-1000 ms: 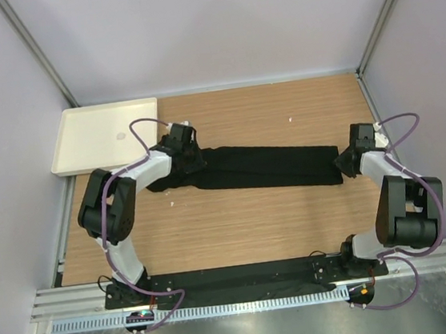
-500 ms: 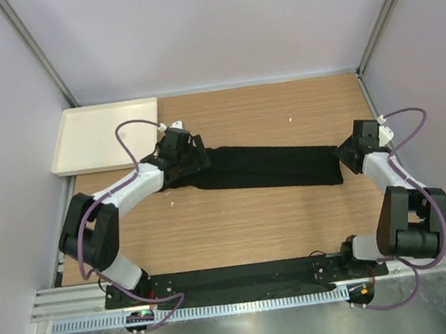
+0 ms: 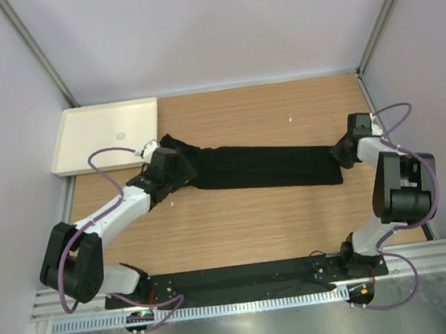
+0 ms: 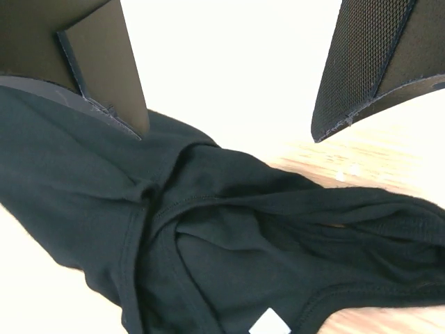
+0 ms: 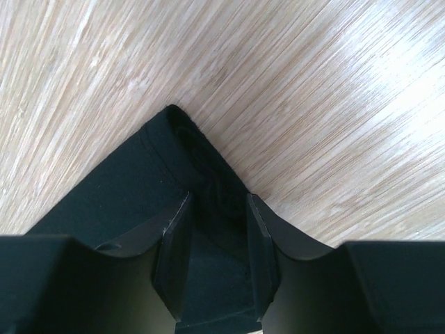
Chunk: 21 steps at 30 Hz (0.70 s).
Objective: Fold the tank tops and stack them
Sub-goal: Fold the tank top
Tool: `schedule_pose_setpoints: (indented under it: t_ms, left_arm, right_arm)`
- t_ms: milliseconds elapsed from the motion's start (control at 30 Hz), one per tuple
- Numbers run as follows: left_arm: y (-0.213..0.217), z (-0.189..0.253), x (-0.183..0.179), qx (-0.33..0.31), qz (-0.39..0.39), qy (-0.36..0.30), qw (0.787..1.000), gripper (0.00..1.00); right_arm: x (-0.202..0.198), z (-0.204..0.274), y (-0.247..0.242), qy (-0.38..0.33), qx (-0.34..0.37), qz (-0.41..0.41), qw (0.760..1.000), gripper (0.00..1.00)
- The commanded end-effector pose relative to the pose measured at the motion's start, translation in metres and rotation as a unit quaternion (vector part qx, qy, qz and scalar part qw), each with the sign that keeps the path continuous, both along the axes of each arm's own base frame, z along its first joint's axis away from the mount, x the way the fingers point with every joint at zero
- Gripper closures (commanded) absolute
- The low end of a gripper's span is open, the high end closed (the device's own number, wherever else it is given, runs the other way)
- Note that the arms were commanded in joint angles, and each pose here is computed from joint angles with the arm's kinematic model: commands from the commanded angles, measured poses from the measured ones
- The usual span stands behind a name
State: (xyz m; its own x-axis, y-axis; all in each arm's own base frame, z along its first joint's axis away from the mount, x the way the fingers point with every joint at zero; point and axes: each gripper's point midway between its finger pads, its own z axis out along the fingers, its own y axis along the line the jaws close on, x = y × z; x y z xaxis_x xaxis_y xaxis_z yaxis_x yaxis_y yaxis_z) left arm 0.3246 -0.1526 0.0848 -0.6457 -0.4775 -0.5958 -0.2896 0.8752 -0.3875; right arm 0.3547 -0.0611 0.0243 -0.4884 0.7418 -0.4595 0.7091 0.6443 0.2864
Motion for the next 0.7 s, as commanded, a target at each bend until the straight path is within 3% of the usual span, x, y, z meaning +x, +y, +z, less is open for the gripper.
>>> schedule_pose_setpoints:
  t_ms: [0, 300, 433, 533, 667]
  left_arm:
    - [0.001, 0.012, 0.006, -0.032, 0.036, -0.020, 0.999, 0.01]
    - [-0.024, -0.026, -0.003, -0.062, -0.006, 0.046, 0.997, 0.01]
    - [-0.033, -0.042, 0.001, -0.068, -0.011, 0.066, 0.995, 0.01]
    - [-0.040, -0.049, 0.009, -0.068, -0.019, 0.079, 0.994, 0.02]
    - [-0.050, -0.054, 0.022, -0.059, -0.040, 0.088, 0.994, 0.03]
  right_arm:
    - [0.010, 0.003, 0.001, -0.011, -0.001, 0.007, 1.000, 0.59]
    - [0.005, -0.001, 0.003, -0.005, 0.003, 0.006, 1.000, 0.72]
    - [0.000, 0.003, 0.005, -0.010, 0.005, 0.009, 1.000, 0.91]
    - [-0.011, 0.002, 0.009, -0.002, 0.008, 0.009, 1.000, 0.99]
    - [-0.029, -0.001, 0.010, 0.022, 0.006, 0.003, 1.000, 0.99]
